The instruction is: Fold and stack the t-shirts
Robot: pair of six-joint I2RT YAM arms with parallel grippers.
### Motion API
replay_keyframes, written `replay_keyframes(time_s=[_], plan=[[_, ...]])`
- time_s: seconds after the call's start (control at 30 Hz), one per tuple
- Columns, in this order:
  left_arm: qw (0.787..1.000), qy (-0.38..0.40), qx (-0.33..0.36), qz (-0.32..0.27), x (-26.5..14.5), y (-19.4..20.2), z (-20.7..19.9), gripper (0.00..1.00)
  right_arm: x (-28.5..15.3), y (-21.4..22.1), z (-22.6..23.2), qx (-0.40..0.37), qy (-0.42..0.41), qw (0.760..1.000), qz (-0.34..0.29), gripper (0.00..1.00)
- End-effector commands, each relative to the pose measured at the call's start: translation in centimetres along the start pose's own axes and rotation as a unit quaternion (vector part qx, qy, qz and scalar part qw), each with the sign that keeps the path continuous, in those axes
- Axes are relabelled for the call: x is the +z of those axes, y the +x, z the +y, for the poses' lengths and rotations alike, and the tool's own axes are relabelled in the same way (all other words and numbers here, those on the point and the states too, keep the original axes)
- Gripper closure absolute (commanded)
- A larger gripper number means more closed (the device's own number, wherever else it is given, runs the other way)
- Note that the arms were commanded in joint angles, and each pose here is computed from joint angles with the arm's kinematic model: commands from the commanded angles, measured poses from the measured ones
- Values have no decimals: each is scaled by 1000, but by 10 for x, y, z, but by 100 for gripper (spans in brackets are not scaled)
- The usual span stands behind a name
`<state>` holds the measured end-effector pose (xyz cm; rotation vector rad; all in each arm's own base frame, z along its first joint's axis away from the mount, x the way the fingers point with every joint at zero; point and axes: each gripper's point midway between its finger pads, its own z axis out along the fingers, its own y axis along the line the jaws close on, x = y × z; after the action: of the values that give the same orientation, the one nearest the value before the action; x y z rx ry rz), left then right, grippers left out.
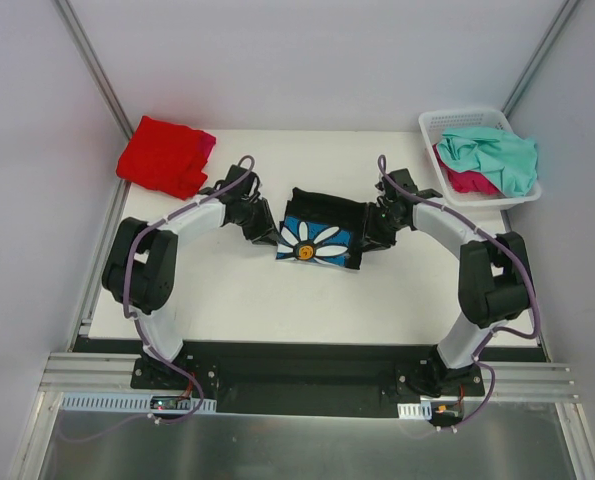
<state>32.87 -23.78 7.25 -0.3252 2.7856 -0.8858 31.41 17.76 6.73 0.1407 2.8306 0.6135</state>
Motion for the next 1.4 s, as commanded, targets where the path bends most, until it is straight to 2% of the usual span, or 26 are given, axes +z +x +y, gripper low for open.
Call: replay_keyframes(time_s=[0.0, 0.07, 0.1, 0.2, 0.27, 0.3, 0.63, 0.87, 0.9, 1.0, 1.17, 1.37], plan=[[1000, 14, 10, -4, -11, 4, -8, 84, -16, -4, 10, -14, -11, 1000, -17, 66], [1000, 14, 11, -1, -7, 2, -8, 83, -17, -4, 10, -14, -10, 1000, -17, 67], [1000, 14, 13, -1, -6, 0, -9, 71, -18, -5, 10, -15, -10, 1000, -17, 66], [1000, 11, 16, -7, 1, -6, -8, 69, -19, -4, 10, -19, -11, 1000, -17, 66], [1000, 10, 16, -5, 7, -8, -6, 58, -20, -4, 10, -20, -11, 1000, -15, 66], [1000, 11, 16, -2, 9, -8, -6, 57, -20, -3, 10, -20, -11, 1000, -14, 66], [999, 39, 17, -22, 20, -21, -15, 63, -29, -4, 17, -29, -21, 999, -15, 67], [998, 54, 10, -23, 30, -21, -20, 81, -29, -1, 13, -28, -16, 999, -13, 66], [998, 55, 11, -22, 30, -19, -21, 86, -28, 0, 13, -28, -16, 999, -11, 67], [998, 55, 10, -20, 29, -15, -21, 91, -26, 0, 12, -24, -16, 1000, -13, 67], [998, 62, 11, -17, 19, -1, -24, 94, -18, -2, 14, -20, -31, 999, -27, 66], [997, 67, 13, -19, 9, 7, -25, 95, 8, 1, 17, -8, -49, 999, -10, 65]])
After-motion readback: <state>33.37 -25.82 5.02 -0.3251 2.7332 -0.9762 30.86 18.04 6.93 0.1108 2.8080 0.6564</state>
